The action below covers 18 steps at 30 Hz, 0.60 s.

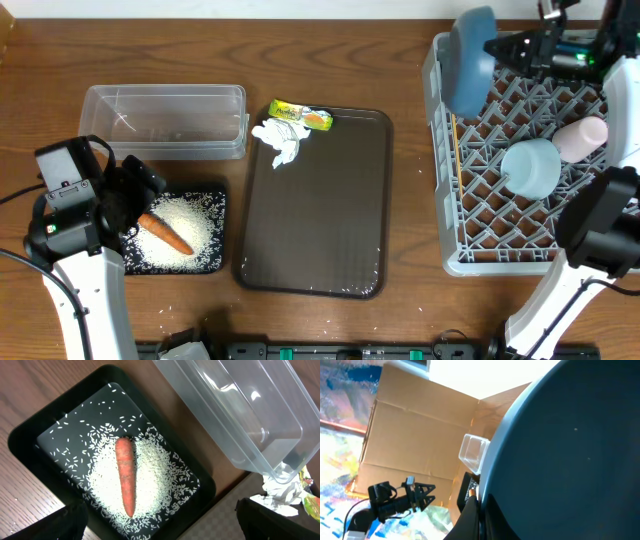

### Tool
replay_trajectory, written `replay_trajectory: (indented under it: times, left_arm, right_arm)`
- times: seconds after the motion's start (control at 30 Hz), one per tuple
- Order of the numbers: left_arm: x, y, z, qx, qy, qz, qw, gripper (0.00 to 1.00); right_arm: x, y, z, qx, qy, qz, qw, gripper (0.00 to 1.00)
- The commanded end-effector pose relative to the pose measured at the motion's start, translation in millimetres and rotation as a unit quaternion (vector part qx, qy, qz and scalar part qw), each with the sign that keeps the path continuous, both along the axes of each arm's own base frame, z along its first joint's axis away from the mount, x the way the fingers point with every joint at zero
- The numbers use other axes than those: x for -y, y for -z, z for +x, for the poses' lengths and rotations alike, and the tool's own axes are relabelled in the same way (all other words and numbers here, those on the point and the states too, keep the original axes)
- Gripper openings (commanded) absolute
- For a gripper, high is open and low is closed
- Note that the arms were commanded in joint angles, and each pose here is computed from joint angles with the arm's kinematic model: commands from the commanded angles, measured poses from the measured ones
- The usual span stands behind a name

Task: Sort waste into correct bins and load items into the dishwasher rack
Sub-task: 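Lift the blue plate, carry it right and set it in the rack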

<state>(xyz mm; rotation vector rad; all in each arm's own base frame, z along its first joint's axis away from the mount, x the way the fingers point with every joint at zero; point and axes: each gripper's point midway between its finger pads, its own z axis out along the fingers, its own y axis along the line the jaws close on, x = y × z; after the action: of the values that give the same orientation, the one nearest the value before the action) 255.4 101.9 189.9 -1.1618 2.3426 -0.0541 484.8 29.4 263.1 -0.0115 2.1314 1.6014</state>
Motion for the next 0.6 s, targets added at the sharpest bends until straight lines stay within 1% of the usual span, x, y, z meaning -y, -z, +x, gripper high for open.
replay_trajectory:
  times: [0.0, 0.07, 0.17, 0.27, 0.3, 0.33, 0.37, 0.43, 0.47, 0.5, 0.57]
  left_arm:
    - [-3.8, -3.5, 0.0, 0.002, -0.008, 0.005, 1.0, 0.97]
    - [-3.8, -3.5, 0.0, 0.002, -0.008, 0.005, 1.0, 0.97]
    - [-3.8, -3.5, 0.0, 0.002, -0.008, 0.005, 1.0, 0.97]
    - [-3.8, -3.7, 0.0, 0.002, -0.008, 0.005, 1.0, 0.97]
    - [-3.8, -3.5, 0.0, 0.002, -0.008, 0.005, 1.0, 0.97]
    - [-3.8, -3.5, 0.0, 0.002, -0.008, 0.005, 1.0, 0.97]
    - [-3.8, -3.5, 0.0, 0.002, -0.008, 0.005, 1.0, 0.97]
    - [-3.8, -3.6, -0.1, 0.002, -0.008, 0.005, 1.0, 0.97]
    - [-3.8, -3.5, 0.0, 0.002, -0.008, 0.005, 1.0, 0.97]
    - [-3.8, -3.5, 0.0, 0.002, -0.008, 0.005, 1.0, 0.97]
    - [-3.8, -3.5, 0.0, 0.002, -0.008, 0.005, 1.0, 0.97]
  right_arm:
    - [6.5, 1.9, -0.3, -0.004, 0.009, -0.006, 1.0, 0.02]
    - [10.8, 4.0, 0.9, -0.01, 0.017, -0.012, 1.0, 0.15]
    - [24.4, 14.1, 4.6, -0.055, 0.055, -0.042, 0.996, 0.16]
    - [42.7, 18.9, 3.9, -0.086, 0.102, -0.098, 0.986, 0.19]
    - [48.0, 18.1, 2.7, -0.091, 0.115, -0.117, 0.982, 0.24]
    - [56.3, 16.1, 0.7, -0.099, 0.137, -0.143, 0.975, 0.35]
    - [63.9, 13.2, -1.3, -0.106, 0.157, -0.165, 0.968, 0.5]
    - [76.3, 0.3, -7.2, -0.108, 0.194, -0.201, 0.954, 0.88]
    - [80.4, -6.7, -10.5, -0.109, 0.209, -0.213, 0.948, 0.97]
    - [84.2, -16.7, -15.0, -0.105, 0.225, -0.226, 0.942, 0.99]
    - [90.1, -36.7, -24.6, -0.095, 0.252, -0.249, 0.93, 0.99]
